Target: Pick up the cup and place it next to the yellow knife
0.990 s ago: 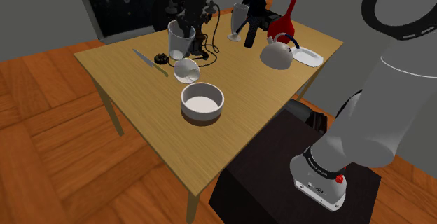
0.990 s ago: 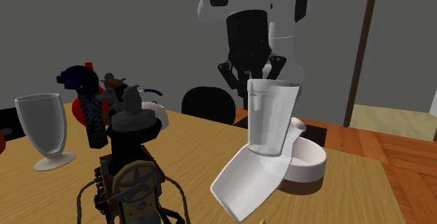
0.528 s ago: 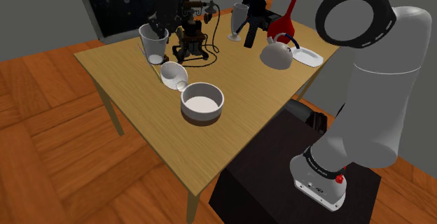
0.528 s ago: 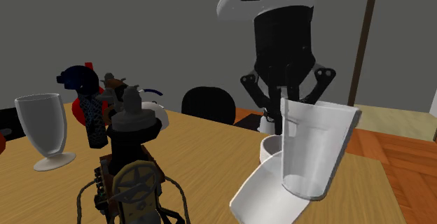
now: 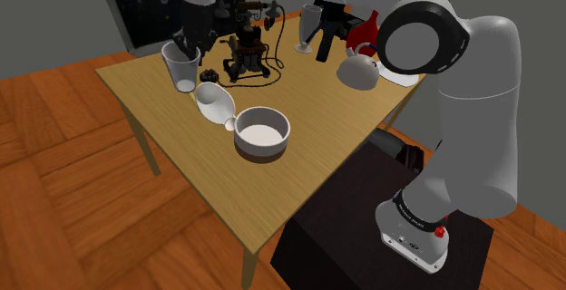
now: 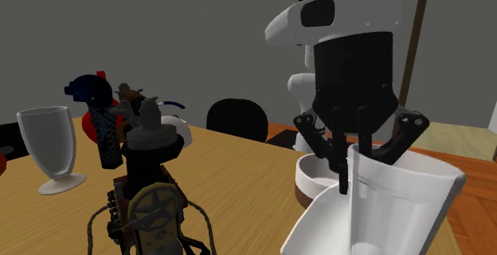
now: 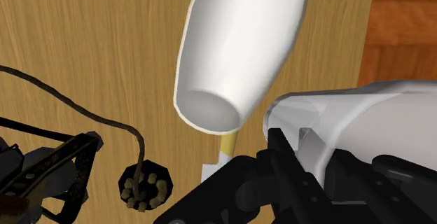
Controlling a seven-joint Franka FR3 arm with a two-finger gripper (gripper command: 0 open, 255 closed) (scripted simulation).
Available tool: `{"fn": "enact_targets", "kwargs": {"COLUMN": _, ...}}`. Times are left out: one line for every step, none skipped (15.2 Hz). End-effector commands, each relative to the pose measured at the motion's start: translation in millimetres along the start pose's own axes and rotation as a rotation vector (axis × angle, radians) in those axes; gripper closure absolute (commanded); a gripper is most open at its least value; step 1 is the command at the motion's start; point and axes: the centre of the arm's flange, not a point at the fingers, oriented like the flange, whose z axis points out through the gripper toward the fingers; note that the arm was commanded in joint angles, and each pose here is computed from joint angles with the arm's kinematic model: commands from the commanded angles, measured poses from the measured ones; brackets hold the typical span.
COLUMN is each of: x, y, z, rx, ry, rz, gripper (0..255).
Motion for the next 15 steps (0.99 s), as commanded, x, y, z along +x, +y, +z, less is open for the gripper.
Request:
{"fn": "enact_targets", "kwargs": {"x": -0.4, "y": 1.4, "z": 10.9, "rx": 0.000, "ry": 0.001, "rz": 0.000, "gripper": 255}}
{"fn": "enact_targets", "kwargs": {"x": -0.6, "y": 2.2, "z": 16.1, "rx": 0.000, "ry": 0.001, "rz": 0.000, "gripper": 255}}
{"fn": "enact_targets", "kwargs": {"x": -0.8, "y": 2.9, "z": 21.3, "rx": 0.000, "ry": 0.001, "rz": 0.000, "gripper": 255}}
{"fn": "enact_targets", "kwargs": {"x": -1.0, "y": 3.6, "z": 26.6, "rx": 0.000, "ry": 0.001, "rz": 0.000, "gripper": 255}}
{"fn": "enact_targets", "kwargs": {"x": -1.2, "y": 4.4, "z": 31.8, "rx": 0.000, "ry": 0.001, "rz": 0.000, "gripper": 255}}
{"fn": "enact_targets", "kwargs": {"x": -1.4, "y": 5.1, "z": 37.0, "rx": 0.000, "ry": 0.001, "rz": 0.000, "gripper": 255}}
{"fn": "enact_targets", "kwargs": {"x": -1.6, "y": 5.8, "z": 42.3, "rx": 0.000, "ry": 0.001, "rz": 0.000, "gripper": 255}}
{"fn": "enact_targets", "kwargs": {"x": -1.8, "y": 6.6, "z": 47.5, "rx": 0.000, "ry": 0.001, "rz": 0.000, "gripper": 255}}
{"fn": "enact_targets", "kwargs": {"x": -2.0, "y": 7.3, "z": 52.7, "rx": 0.000, "ry": 0.001, "rz": 0.000, "gripper": 255}}
{"fn": "enact_targets", "kwargs": {"x": -2.2, "y": 8.0, "z": 57.9, "rx": 0.000, "ry": 0.001, "rz": 0.000, "gripper": 255}}
{"fn": "enact_targets", "kwargs": {"x": -2.4, "y": 8.8, "z": 63.2, "rx": 0.000, "ry": 0.001, "rz": 0.000, "gripper": 255}}
{"fn": "enact_targets", "kwargs": {"x": -2.6, "y": 9.5, "z": 68.4, "rx": 0.000, "ry": 0.001, "rz": 0.000, "gripper": 255}}
{"fn": "enact_targets", "kwargs": {"x": -2.7, "y": 10.2, "z": 73.6, "rx": 0.000, "ry": 0.001, "rz": 0.000, "gripper": 255}}
{"fn": "enact_targets", "kwargs": {"x": -2.9, "y": 11.0, "z": 78.8, "rx": 0.000, "ry": 0.001, "rz": 0.000, "gripper": 255}}
{"fn": "enact_targets", "kwargs": {"x": -3.1, "y": 11.7, "z": 84.1, "rx": 0.000, "ry": 0.001, "rz": 0.000, "gripper": 255}}
